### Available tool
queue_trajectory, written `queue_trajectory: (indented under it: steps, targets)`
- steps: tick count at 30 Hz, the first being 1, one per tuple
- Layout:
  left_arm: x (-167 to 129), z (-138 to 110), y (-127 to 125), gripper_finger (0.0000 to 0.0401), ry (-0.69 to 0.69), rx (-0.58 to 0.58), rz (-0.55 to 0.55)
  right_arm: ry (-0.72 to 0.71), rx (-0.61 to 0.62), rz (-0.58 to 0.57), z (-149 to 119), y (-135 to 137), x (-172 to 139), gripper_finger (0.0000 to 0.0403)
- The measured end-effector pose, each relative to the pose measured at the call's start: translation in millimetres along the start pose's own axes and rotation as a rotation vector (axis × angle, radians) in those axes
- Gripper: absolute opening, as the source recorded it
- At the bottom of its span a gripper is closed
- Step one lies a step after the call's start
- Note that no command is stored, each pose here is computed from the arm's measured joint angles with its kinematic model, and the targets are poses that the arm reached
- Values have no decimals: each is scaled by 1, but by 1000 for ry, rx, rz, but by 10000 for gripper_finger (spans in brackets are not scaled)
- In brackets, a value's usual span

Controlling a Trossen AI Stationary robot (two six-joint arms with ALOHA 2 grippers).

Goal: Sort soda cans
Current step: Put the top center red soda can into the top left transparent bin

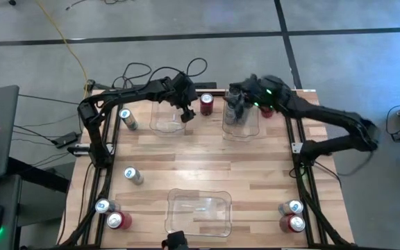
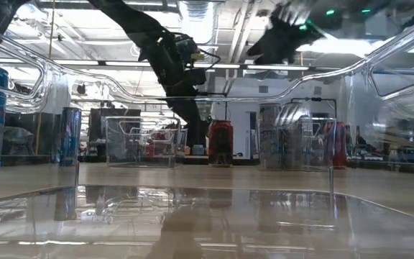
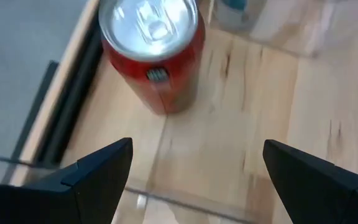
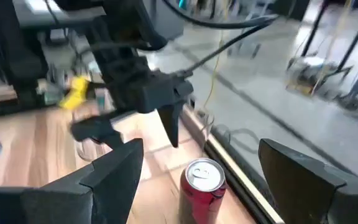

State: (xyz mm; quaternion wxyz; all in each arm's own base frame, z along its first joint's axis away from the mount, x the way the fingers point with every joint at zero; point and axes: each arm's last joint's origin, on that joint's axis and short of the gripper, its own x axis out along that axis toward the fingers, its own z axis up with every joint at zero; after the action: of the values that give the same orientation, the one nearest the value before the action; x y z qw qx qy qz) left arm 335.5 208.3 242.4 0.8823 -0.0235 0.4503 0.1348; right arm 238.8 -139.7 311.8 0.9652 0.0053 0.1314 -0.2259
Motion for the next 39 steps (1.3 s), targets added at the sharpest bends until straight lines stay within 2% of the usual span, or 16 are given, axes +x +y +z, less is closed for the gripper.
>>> queue_trajectory:
  steps: [9,18,26,31,39]
  targets:
    - [-7,-2,-2,355,21,37,-14,240,-91,127,5,-33,84,338]
    - [-55,8,-3,355,-90,84,22,336,-146,163,1,-43,139,390]
    - [-85,4,9,355,-132,69,76,512,-98,179,-14,-56,158,397]
    - [-83,-3,15,355,-113,43,85,587,-71,200,-24,-58,157,399]
    - [-76,-9,17,355,-119,36,90,577,-62,244,-26,-54,160,400]
